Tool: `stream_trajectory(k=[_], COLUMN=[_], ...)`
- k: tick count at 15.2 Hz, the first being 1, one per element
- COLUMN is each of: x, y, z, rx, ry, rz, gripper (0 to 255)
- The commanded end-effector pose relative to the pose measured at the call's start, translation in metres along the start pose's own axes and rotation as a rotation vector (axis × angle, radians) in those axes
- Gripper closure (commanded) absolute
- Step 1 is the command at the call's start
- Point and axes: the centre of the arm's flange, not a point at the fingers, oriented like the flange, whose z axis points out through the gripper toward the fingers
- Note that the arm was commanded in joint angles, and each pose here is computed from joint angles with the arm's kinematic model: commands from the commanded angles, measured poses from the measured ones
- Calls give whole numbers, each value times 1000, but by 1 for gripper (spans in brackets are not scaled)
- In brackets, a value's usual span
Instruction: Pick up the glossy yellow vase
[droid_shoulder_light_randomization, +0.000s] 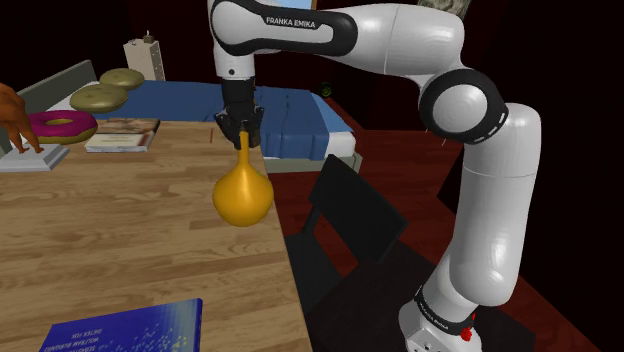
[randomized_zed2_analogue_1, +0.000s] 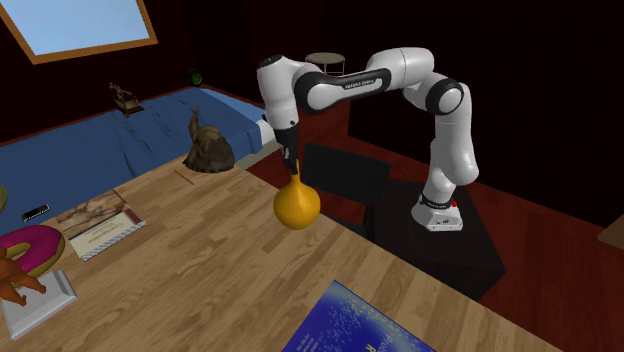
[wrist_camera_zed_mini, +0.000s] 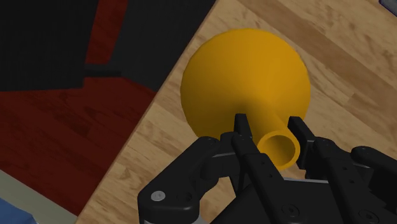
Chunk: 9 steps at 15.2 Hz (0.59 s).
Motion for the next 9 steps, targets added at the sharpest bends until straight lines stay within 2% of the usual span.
stream_trajectory(k=[1,7,9], x=[-1,-6,-6], y=[0,0,0], z=[-13,-44,-45], rx=[0,0,0], ry=[1,1,1], rz=[0,0,0], gripper=[255,255,255])
